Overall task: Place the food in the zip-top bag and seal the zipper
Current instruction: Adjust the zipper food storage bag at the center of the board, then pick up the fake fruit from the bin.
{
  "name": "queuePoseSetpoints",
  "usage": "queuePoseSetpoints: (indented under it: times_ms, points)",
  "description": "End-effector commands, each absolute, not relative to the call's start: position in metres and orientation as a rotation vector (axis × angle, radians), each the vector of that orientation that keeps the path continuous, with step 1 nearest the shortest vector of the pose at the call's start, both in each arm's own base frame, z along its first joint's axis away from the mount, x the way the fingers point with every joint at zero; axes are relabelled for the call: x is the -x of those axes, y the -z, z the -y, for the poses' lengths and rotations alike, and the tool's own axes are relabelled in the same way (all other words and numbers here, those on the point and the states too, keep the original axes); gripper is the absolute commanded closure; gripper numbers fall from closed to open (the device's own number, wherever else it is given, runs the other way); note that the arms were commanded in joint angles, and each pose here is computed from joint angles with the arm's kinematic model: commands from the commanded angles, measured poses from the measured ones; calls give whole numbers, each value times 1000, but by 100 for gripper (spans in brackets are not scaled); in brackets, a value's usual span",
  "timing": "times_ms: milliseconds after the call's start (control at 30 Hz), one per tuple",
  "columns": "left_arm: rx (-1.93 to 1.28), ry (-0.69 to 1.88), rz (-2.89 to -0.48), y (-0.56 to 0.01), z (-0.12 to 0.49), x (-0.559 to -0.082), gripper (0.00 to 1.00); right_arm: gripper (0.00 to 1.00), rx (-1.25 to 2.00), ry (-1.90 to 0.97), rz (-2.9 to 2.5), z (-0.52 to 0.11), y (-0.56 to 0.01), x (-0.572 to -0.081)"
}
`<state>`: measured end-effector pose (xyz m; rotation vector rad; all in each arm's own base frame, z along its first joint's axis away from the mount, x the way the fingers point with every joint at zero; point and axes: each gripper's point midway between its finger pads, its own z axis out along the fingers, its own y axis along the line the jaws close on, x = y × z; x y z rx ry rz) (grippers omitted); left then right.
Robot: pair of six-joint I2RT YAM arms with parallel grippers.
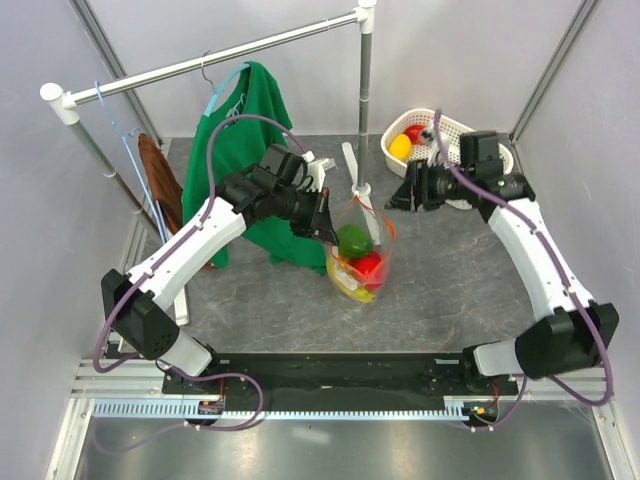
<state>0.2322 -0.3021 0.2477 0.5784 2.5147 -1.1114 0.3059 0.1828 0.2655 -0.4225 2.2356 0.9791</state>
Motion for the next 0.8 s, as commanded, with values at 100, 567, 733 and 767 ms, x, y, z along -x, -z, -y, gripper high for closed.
queuePoseSetpoints:
  times_ms: [100,567,733,767]
  points:
    - [-607,1158,-2436,-263,315,-244,98,6,286,-811,-2099,-106,-281,-432]
    - [-588,1170,-2454,-261,314,-242,98,6,422,-411,-2153,-27,-163,-597]
    - [-590,1165,-2446,-262,312,-241,98,6,411,-399,-2184,-23,-127,-610]
    - [-587,1163,-2451,-261,312,-241,98,6,417,-402,-2201,-23,-117,-609]
